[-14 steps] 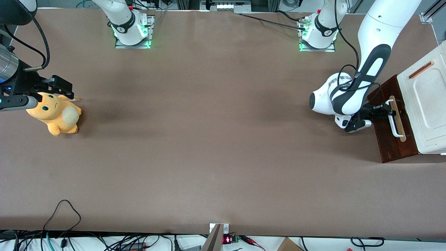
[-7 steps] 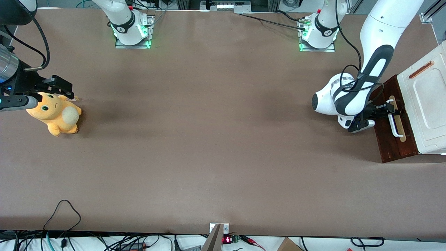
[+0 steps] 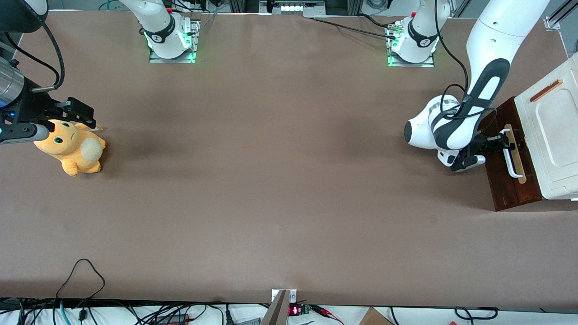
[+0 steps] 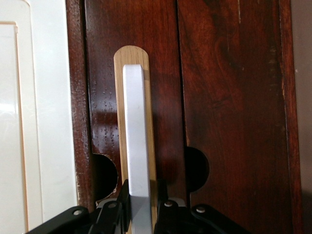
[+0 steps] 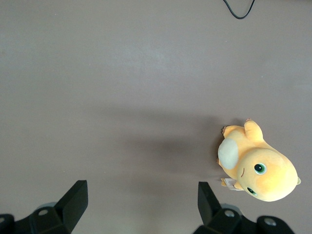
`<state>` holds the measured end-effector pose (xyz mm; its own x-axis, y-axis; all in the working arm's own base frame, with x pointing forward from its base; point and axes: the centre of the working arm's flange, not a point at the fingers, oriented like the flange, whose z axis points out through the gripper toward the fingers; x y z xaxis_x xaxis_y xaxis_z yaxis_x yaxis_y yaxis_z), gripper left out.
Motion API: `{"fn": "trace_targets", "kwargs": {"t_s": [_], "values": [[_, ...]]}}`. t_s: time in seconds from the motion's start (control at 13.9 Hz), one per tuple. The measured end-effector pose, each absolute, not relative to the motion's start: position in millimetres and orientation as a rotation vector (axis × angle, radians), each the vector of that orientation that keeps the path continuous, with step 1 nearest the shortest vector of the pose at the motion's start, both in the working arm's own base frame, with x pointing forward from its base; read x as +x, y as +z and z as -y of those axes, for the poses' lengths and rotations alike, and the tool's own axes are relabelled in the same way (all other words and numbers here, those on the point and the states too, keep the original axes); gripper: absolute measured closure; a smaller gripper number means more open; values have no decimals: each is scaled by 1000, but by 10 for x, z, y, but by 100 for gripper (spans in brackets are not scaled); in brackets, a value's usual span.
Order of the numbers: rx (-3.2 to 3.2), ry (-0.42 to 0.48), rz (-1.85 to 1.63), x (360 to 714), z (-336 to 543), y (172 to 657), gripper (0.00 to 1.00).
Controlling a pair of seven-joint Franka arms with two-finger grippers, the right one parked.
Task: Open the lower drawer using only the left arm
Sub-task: 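Close the left gripper around the white drawer handle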
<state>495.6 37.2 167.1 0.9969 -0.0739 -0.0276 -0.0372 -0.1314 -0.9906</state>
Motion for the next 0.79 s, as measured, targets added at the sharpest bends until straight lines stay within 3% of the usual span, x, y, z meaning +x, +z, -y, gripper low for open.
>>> {"fn": "trace_targets", "kwargs": {"t_s": [0.22, 0.79], "values": [[-1699, -43, -73, 4958, -368, 1679, 82], [-1701, -54, -82, 4959, -301, 1675, 82]]}}
